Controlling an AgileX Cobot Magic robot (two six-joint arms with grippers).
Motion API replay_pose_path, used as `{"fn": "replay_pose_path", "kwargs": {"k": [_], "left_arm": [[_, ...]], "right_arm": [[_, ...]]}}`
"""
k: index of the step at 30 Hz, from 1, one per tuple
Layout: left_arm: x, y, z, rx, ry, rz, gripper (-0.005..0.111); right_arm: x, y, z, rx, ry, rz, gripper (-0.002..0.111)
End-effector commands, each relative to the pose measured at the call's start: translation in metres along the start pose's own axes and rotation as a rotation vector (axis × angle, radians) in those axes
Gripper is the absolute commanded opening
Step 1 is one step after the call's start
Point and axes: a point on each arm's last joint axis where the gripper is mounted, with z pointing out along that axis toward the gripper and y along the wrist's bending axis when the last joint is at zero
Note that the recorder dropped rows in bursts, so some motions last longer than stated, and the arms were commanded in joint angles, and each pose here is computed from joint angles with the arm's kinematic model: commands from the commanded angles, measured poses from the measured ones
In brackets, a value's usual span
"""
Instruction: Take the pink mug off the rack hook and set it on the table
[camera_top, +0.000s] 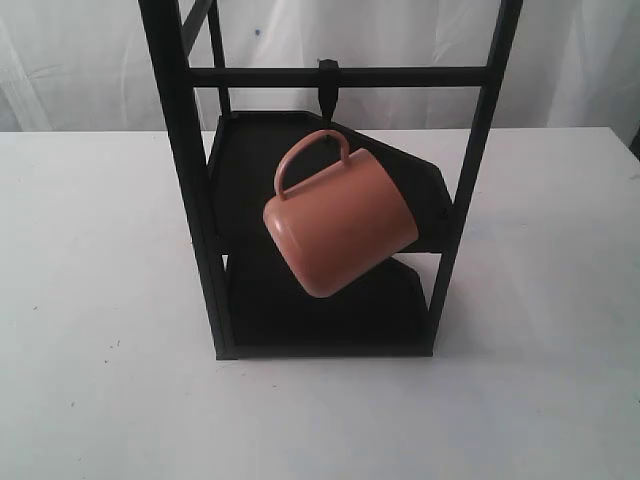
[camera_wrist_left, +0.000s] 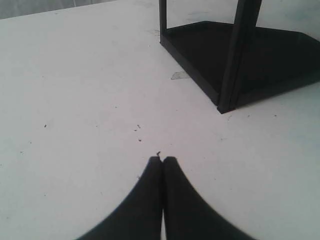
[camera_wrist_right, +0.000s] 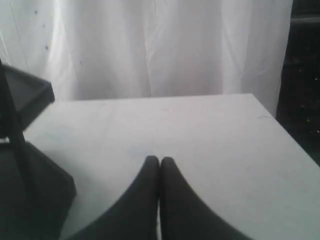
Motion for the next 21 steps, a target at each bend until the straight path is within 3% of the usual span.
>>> {"fn": "replay_pose_path", "kwargs": {"k": [1,3,7,12,15,21], "left_arm": [[0.001,0.0,0.0,-0.001,-0.004,-0.011,0.0],[0.001,0.0,0.0,-0.001,-0.004,-0.011,0.0],[0.001,0.0,0.0,-0.001,-0.004,-0.011,0.0],[0.001,0.0,0.0,-0.001,-0.004,-0.011,0.0],[0.001,0.0,0.0,-0.001,-0.004,-0.011,0.0],[0.001,0.0,0.0,-0.001,-0.004,-0.011,0.0]], "right_arm": [[-0.014,0.0,-0.002,-0.019,-0.169,0.198,0.0],[-0.021,0.0,-0.003,-0.034,-0.251,0.259,0.0],[-0.025,0.0,-0.004,-0.079,-0.286,0.574,0.0],[-0.041,0.003,-0.009,-0.16,-0.309,0.768,0.0],[-0.068,0.009,-0.019,-0.233,-0.286,0.749,0.0],[-0.109,0.024,-0.036,-0.353,-0.023,0.484,0.0]]}}
